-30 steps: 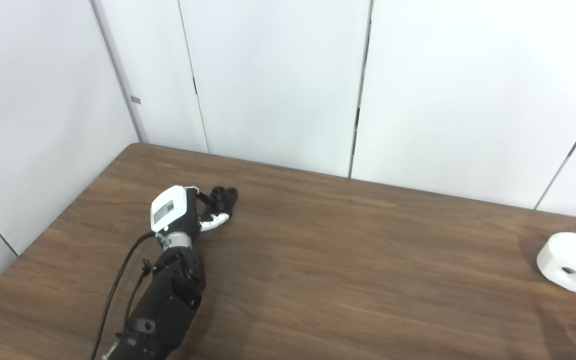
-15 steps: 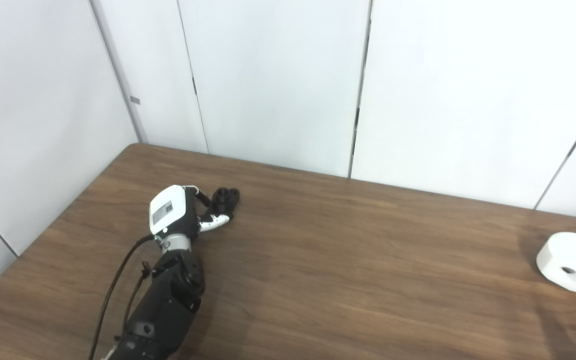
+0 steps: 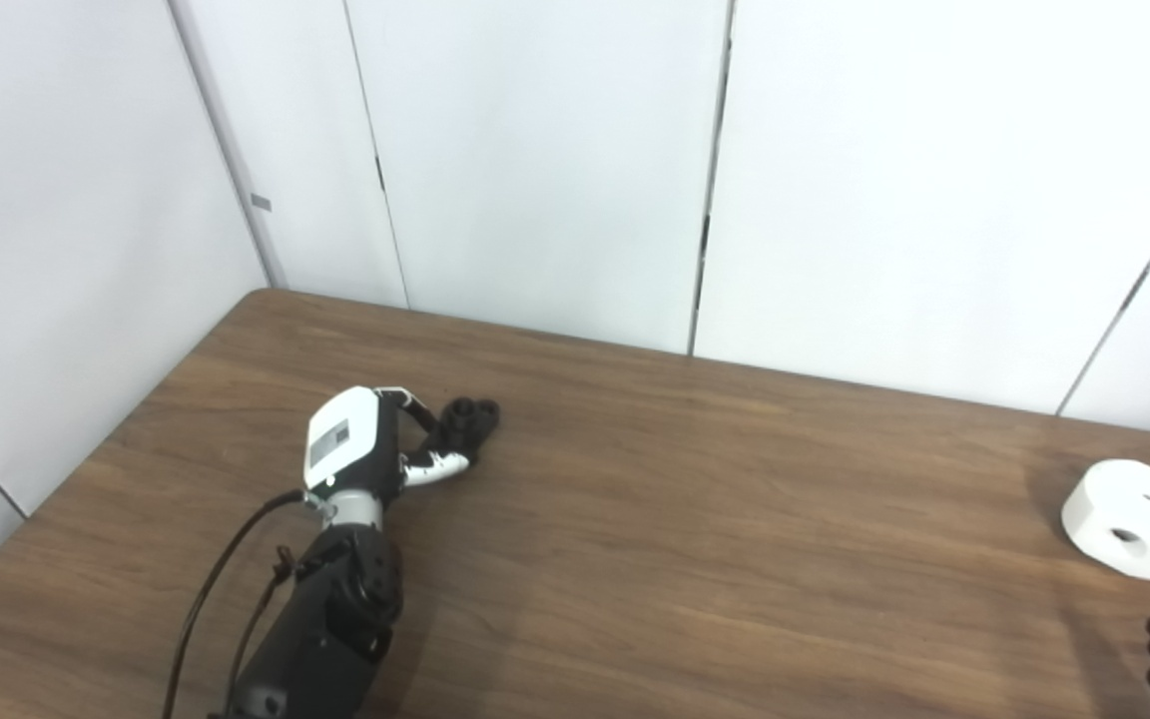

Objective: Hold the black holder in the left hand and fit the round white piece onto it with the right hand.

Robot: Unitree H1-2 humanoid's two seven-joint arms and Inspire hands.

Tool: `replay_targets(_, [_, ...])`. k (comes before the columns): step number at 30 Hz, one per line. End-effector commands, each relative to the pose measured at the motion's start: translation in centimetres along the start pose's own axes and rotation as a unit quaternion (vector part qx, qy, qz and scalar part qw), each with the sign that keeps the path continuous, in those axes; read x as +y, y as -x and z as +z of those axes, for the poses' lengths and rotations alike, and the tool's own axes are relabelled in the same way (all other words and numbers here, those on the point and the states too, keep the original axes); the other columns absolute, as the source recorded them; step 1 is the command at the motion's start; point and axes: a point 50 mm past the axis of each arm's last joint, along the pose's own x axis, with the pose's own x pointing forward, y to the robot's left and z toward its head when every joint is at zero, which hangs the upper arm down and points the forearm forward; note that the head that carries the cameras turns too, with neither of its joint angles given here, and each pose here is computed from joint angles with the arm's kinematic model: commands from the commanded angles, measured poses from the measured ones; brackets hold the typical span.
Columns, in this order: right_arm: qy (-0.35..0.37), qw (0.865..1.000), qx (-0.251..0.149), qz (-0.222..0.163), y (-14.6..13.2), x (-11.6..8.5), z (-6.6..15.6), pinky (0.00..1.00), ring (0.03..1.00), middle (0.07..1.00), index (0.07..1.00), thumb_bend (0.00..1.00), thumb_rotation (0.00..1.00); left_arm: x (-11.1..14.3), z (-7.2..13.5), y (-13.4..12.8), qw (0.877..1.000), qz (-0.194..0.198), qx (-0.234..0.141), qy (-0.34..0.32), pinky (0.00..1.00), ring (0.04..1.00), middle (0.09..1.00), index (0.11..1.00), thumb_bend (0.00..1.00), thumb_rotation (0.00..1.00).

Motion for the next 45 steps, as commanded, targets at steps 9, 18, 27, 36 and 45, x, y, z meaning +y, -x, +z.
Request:
replay_targets(9, [-0.03,0.998,0.048,-0.008,1.7,2.4,-2.1,1.0,0.973,0.95,0.969,0.59,1.0,-1.2,3.2,4.8,0.993,-0.085,-0.078,0.03,0.73,0.854,0.778,0.488,0.51,0.05])
replay_targets(18, [-0.024,0.999,0.042,-0.006,1.6,3.3,-1.3,1.0,0.962,0.942,0.967,0.56,1.0,-2.3,4.8,10.0,0.974,-0.159,-0.152,0.049,0.8,0.87,0.805,0.489,0.51,0.05])
replay_targets(27, [-0.017,0.999,0.044,-0.005,1.6,4.6,0.0,1.0,0.966,0.94,0.96,0.54,1.0,-3.2,5.6,14.2,0.948,-0.239,-0.201,0.066,0.78,0.88,0.818,0.49,0.51,0.05])
replay_targets(36, [-0.012,0.999,0.051,-0.008,1.1,6.0,1.3,1.0,0.965,0.938,0.966,0.57,1.0,-5.0,6.1,17.9,0.91,-0.322,-0.255,0.051,0.77,0.89,0.83,0.49,0.51,0.05])
replay_targets(45, [-0.003,0.999,0.054,-0.005,0.7,6.3,1.8,1.0,0.968,0.933,0.964,0.6,1.0,-6.7,6.2,20.0,0.877,-0.385,-0.276,0.084,0.82,0.927,0.858,0.49,0.51,0.05])
